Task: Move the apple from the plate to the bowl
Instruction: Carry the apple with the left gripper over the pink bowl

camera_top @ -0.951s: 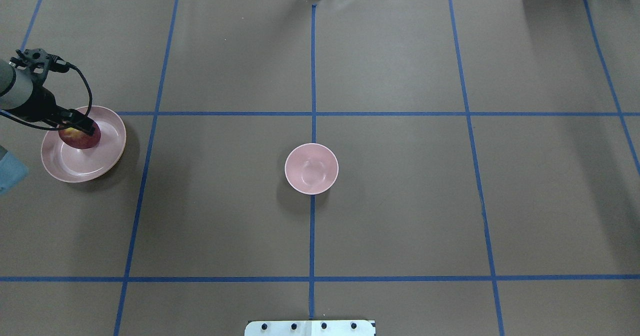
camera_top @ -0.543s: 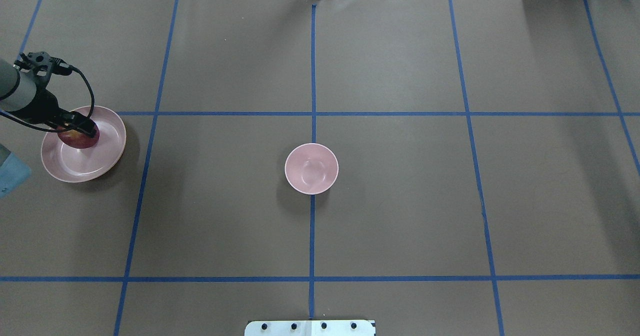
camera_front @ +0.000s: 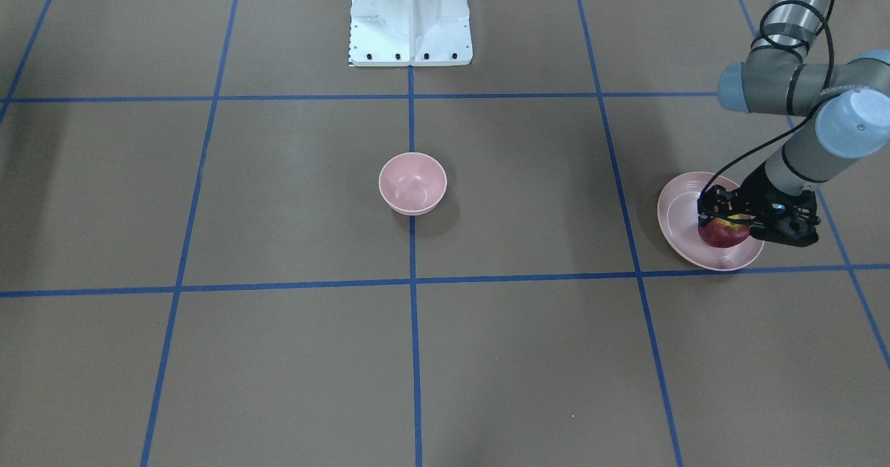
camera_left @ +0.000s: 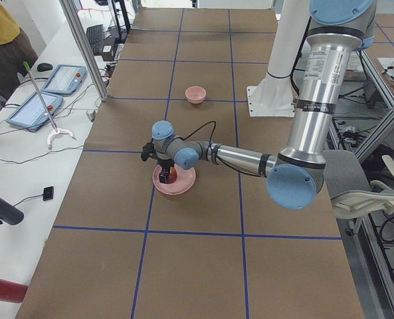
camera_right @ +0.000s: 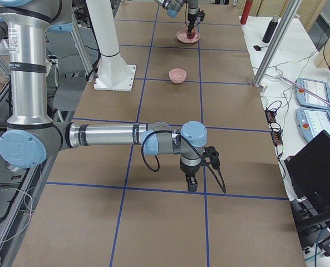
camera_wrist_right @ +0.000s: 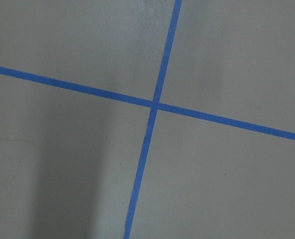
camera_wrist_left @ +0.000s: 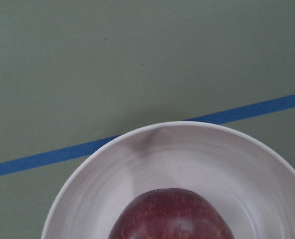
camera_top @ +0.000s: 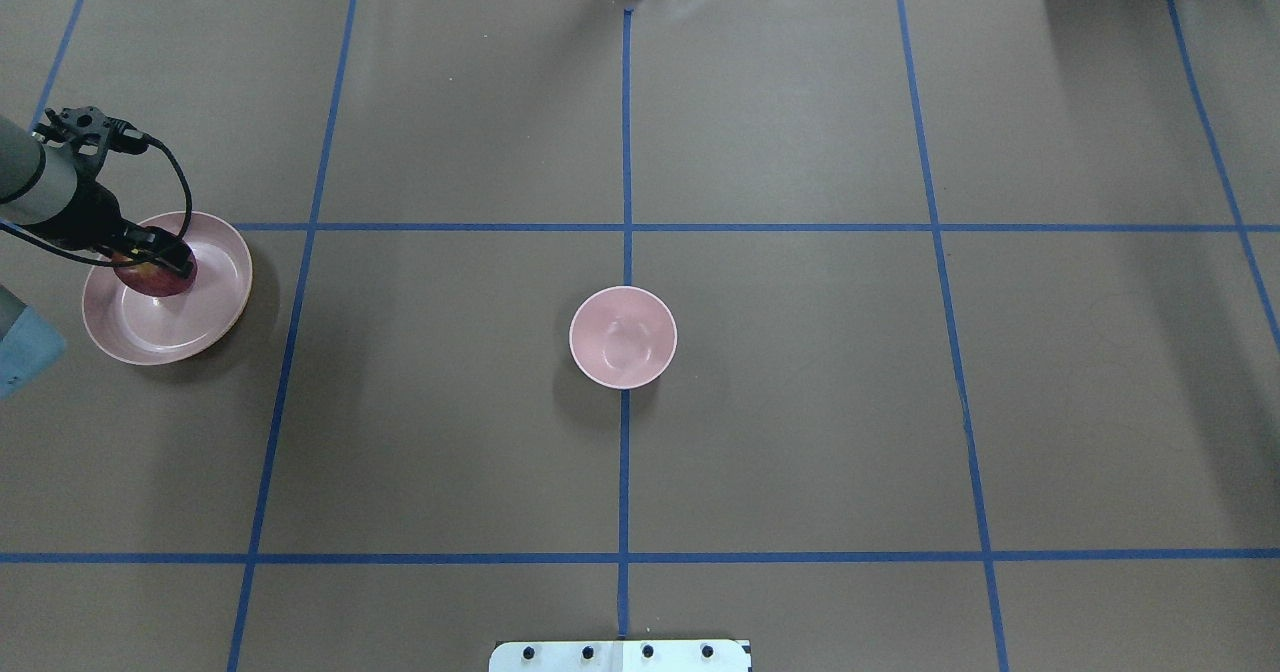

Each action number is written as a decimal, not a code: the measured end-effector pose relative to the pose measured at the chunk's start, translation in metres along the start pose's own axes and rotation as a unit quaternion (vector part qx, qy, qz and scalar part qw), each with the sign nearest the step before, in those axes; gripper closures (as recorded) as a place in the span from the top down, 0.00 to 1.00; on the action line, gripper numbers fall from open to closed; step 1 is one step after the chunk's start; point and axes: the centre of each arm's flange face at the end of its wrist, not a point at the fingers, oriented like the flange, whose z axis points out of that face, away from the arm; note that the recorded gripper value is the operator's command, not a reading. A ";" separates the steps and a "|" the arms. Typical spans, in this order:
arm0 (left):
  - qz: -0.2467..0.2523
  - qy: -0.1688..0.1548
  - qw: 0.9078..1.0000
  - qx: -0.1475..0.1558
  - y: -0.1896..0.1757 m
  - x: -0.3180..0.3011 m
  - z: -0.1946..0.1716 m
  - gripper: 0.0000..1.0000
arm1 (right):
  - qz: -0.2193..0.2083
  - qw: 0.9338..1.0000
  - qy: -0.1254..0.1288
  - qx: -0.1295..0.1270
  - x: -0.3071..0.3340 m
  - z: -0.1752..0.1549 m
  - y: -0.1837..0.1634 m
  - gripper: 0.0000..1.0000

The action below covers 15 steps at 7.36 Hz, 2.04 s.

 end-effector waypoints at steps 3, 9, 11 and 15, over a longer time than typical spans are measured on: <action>0.008 0.011 1.000 0.008 -0.002 0.014 -0.015 0.34 | 0.001 1.000 0.000 -0.001 0.001 0.001 0.001 1.00; -0.094 0.027 0.995 -0.022 -0.047 0.255 -0.107 0.35 | 0.003 1.000 -0.001 -0.003 0.003 0.004 0.002 1.00; -0.131 0.040 0.990 -0.032 -0.041 0.378 -0.121 0.35 | 0.005 1.000 -0.002 -0.005 0.004 0.007 0.003 1.00; -0.158 0.034 0.987 -0.021 -0.053 0.521 -0.104 0.36 | 0.007 1.000 -0.003 -0.008 0.006 0.010 0.004 1.00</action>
